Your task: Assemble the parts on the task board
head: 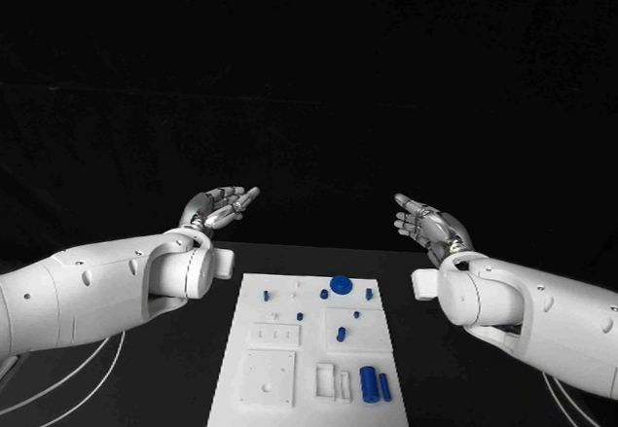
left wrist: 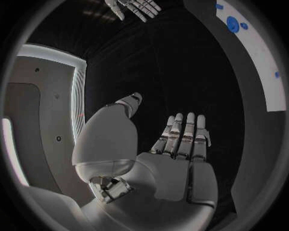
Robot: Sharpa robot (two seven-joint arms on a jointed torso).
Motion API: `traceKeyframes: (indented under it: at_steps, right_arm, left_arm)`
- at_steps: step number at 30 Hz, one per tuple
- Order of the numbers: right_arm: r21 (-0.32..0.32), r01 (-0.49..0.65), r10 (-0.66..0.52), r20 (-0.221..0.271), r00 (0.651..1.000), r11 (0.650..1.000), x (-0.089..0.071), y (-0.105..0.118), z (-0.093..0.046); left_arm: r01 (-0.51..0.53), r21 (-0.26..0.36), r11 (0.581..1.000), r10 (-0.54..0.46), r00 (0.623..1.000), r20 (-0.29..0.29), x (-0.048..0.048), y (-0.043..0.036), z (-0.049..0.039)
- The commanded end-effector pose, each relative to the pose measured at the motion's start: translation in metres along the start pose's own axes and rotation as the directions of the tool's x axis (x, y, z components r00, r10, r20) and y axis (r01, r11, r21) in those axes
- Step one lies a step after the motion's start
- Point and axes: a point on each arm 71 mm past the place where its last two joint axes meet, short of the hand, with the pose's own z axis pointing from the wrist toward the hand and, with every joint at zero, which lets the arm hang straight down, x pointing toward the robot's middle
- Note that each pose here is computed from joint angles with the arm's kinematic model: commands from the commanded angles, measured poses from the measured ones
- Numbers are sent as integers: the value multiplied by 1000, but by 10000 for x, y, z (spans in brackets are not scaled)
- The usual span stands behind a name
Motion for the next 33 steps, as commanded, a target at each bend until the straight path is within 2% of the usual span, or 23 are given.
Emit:
traceKeyframes:
  at_steps: [1,5,12,13,18,20,23,25,33]
  right_arm:
    - [115,5,18,-196,981,993,31,1,78]
    - [145,30,5,-234,972,989,-50,58,151]
    - [165,50,-5,-261,965,985,-108,101,198]
    - [66,226,-204,-245,948,972,-156,127,303]
    - [-1,330,-322,-232,918,944,-140,151,355]
    - [-41,394,-393,-221,893,918,-124,164,381]
    - [-127,528,-543,-208,814,840,-78,191,419]
    - [-185,603,-631,-193,752,776,-45,210,437]
    - [-353,770,-841,-110,530,532,115,259,480]
  left_arm:
    - [43,-80,996,-50,995,-86,8,-8,90]
    - [37,-84,996,-44,995,-87,-32,-42,142]
    - [37,-85,996,-44,995,-87,-34,-43,144]
    - [43,-89,995,-52,993,-105,-63,-30,141]
    - [50,-77,996,-58,991,-117,-89,-37,132]
    - [45,-67,997,-52,993,-110,-100,-44,121]
    - [47,-63,997,-55,989,-136,-107,-50,84]
    - [37,-55,998,-46,986,-159,-104,-58,53]
    - [44,-44,998,-54,969,-242,-57,-113,-108]
